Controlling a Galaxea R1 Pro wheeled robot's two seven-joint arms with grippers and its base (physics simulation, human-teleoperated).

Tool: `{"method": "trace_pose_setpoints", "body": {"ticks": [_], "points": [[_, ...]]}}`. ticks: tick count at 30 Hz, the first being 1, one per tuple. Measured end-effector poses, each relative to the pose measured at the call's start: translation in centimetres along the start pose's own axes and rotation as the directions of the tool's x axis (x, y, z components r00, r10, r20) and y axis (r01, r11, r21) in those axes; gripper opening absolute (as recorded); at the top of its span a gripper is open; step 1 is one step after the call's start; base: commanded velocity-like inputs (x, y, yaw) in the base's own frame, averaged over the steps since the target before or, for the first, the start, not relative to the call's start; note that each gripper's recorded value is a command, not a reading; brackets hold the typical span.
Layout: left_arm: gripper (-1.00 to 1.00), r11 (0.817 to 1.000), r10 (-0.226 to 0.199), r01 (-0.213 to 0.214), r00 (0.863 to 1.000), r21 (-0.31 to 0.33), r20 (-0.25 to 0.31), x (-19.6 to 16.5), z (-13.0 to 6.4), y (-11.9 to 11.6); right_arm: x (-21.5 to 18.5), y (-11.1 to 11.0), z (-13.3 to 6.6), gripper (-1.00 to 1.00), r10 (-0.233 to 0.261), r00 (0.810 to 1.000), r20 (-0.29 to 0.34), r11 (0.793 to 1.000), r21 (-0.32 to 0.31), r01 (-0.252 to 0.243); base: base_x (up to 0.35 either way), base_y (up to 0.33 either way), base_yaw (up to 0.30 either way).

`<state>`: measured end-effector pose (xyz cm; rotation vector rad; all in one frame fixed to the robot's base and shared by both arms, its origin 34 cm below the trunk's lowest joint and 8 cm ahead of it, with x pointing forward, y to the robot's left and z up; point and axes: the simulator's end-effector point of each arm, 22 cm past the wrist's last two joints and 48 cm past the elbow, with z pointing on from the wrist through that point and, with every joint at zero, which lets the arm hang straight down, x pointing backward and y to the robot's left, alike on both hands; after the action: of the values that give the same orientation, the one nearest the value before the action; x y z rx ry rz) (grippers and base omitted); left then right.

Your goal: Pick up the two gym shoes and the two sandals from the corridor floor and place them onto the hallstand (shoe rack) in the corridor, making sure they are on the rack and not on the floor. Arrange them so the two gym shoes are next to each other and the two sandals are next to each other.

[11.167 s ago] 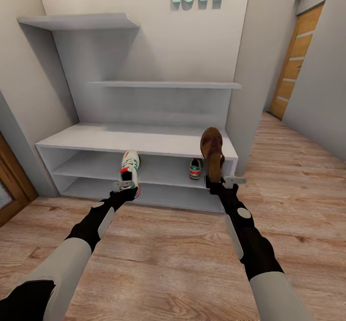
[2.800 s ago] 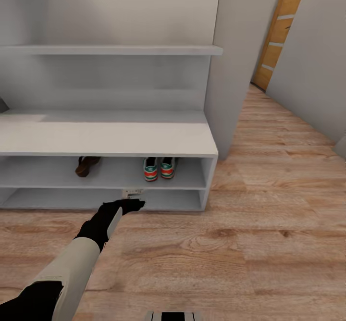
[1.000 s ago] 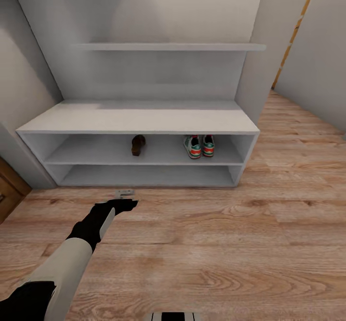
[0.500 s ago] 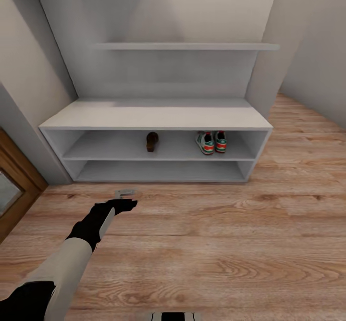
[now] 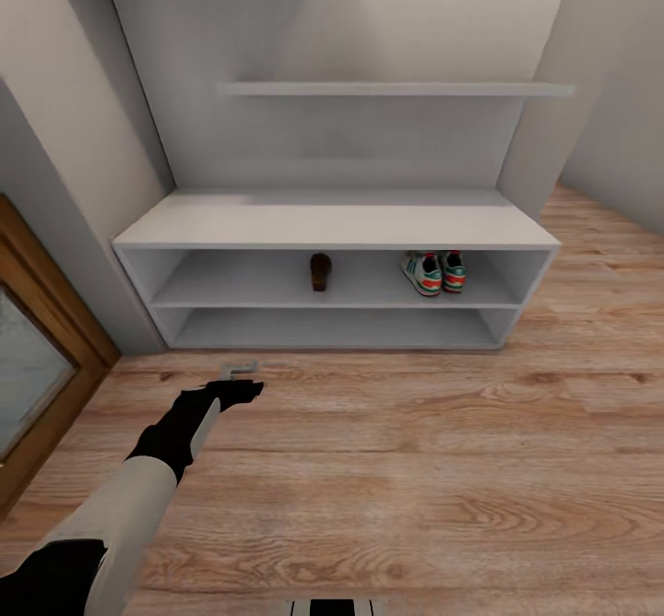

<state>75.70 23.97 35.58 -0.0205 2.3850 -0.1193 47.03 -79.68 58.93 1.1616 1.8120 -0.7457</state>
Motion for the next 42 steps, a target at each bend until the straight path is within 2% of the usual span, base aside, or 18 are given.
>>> {"method": "trace_pose_setpoints", "body": {"ticks": [22, 35, 39, 42], "points": [[1.00, 1.000, 0.000, 0.000, 1.000, 0.000, 0.001, -0.02, 0.00, 0.00, 0.02, 0.00, 0.01, -1.00, 0.000, 1.000, 0.000, 1.000, 0.000, 0.000, 0.000, 0.344, 0.000], [1.00, 1.000, 0.000, 0.000, 1.000, 0.001, 0.000, 0.05, 0.02, -0.02, -0.02, 0.04, -0.01, -1.00, 0.000, 1.000, 0.000, 1.000, -0.001, 0.000, 0.000, 0.087, 0.000], [1.00, 1.000, 0.004, -0.004, 0.999, 0.007, 0.047, 0.22, 0.43, -0.03, -0.02, 0.03, -0.01, -1.00, -0.001, 1.000, 0.000, 1.000, 0.001, 0.001, 0.000, 0.000, 0.000], [1.00, 0.998, 0.009, -0.015, 0.994, 0.057, 0.109, -0.03, 0.61, -0.74, -0.01, 0.05, -0.01, -1.00, -0.002, 1.000, 0.000, 1.000, 0.000, 0.002, 0.000, 0.000, 0.000]]}}
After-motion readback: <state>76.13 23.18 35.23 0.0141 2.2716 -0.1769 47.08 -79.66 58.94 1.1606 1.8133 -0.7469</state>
